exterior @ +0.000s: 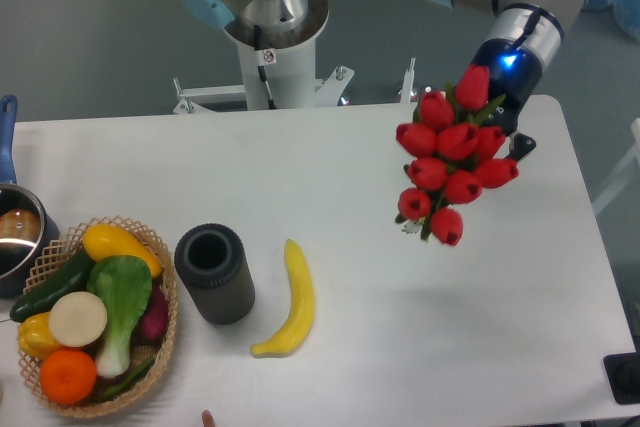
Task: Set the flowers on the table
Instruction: 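Hold the red tulip bunch in the gripper and begin moving it down, then lower the held tulips toward the table beside the yellow banana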
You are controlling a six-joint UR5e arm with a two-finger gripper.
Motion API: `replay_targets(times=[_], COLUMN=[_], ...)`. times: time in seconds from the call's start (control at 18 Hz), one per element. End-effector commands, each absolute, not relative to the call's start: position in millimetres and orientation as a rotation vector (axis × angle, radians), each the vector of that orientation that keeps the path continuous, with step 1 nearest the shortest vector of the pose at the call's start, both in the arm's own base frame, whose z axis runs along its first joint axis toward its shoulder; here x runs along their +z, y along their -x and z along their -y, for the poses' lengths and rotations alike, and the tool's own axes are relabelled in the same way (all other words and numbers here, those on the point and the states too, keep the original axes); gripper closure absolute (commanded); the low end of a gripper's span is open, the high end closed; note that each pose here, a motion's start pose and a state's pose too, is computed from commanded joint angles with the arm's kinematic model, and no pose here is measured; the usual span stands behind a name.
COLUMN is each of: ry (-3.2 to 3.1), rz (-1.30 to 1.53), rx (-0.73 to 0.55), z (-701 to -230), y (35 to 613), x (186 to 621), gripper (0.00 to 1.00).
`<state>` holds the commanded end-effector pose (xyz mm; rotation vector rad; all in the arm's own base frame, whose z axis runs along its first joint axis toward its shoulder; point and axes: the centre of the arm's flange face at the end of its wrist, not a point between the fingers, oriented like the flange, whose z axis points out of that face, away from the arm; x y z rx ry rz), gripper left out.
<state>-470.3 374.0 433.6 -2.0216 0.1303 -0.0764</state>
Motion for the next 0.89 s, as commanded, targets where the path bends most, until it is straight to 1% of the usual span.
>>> replay_targets(times=[0.17, 0.22, 0.44, 0.56, 0.67, 0.89], ry=[2.178, 2.242, 2.414, 2.512, 2.607, 2.701], rz=[-0.137, -0.144, -0.140, -0.150, -0.166, -0.176], rx=[-0.006, 0.045, 0.200, 0.247, 0.279, 0.280], z=[-379.2, -376.9, -372.2, -377.6, -382.6, -390.4], y=[465.9, 466.0, 471.4, 472.4, 473.8, 474.7], x=[426.3, 426.4, 441.3, 429.9, 414.9, 391.2], gripper=[0.51, 0.46, 0.46, 0.47, 0.47, 0.48])
